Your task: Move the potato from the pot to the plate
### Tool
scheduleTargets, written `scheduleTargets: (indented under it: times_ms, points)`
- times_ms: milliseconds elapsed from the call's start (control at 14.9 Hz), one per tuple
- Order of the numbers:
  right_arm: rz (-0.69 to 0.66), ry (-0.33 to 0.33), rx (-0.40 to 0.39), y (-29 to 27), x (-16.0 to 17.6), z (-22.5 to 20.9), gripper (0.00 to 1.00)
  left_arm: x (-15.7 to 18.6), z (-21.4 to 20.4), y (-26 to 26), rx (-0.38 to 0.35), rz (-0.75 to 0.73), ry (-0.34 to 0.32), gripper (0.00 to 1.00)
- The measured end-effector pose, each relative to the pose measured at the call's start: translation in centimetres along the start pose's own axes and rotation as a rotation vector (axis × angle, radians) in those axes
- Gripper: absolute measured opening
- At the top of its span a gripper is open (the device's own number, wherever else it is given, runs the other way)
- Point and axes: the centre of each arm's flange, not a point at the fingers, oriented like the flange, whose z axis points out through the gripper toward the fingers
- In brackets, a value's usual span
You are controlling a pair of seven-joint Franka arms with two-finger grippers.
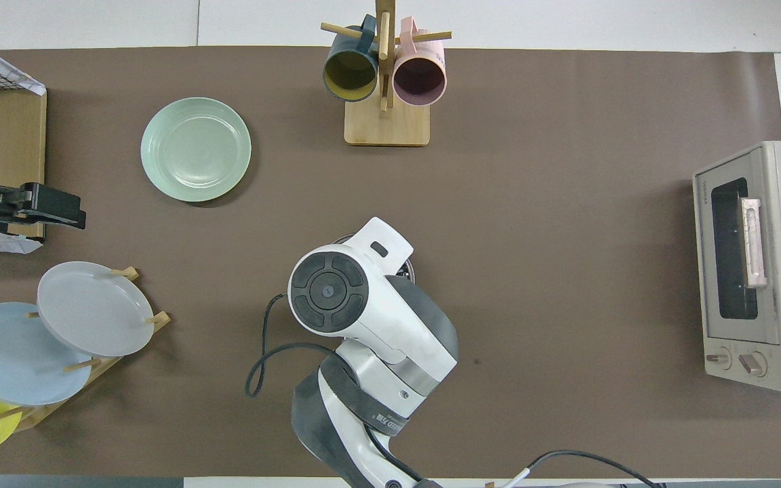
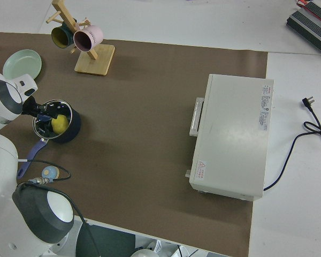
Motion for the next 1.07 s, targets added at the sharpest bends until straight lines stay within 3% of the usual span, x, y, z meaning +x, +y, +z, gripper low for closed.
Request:
scheduleTargets:
  times_ms: [201, 603, 1071]
  points:
    - [0.0, 0.0, 0.0, 0.0, 0.0, 0.0, 0.85, 0.0, 0.0, 0.0, 0.0, 0.0, 0.0, 1.0]
    - [0.004, 0.017, -0.014, 1.1, 1.1, -0.2, 0.98, 0.0, 0.0, 0.0, 0.0, 0.0, 0.0, 1.0]
    - [0.003, 0.024, -0.007, 1.0, 1.2, -0.6, 0.99, 0.0, 0.0, 0.2, 0.0, 0.003, 0.0, 1.0]
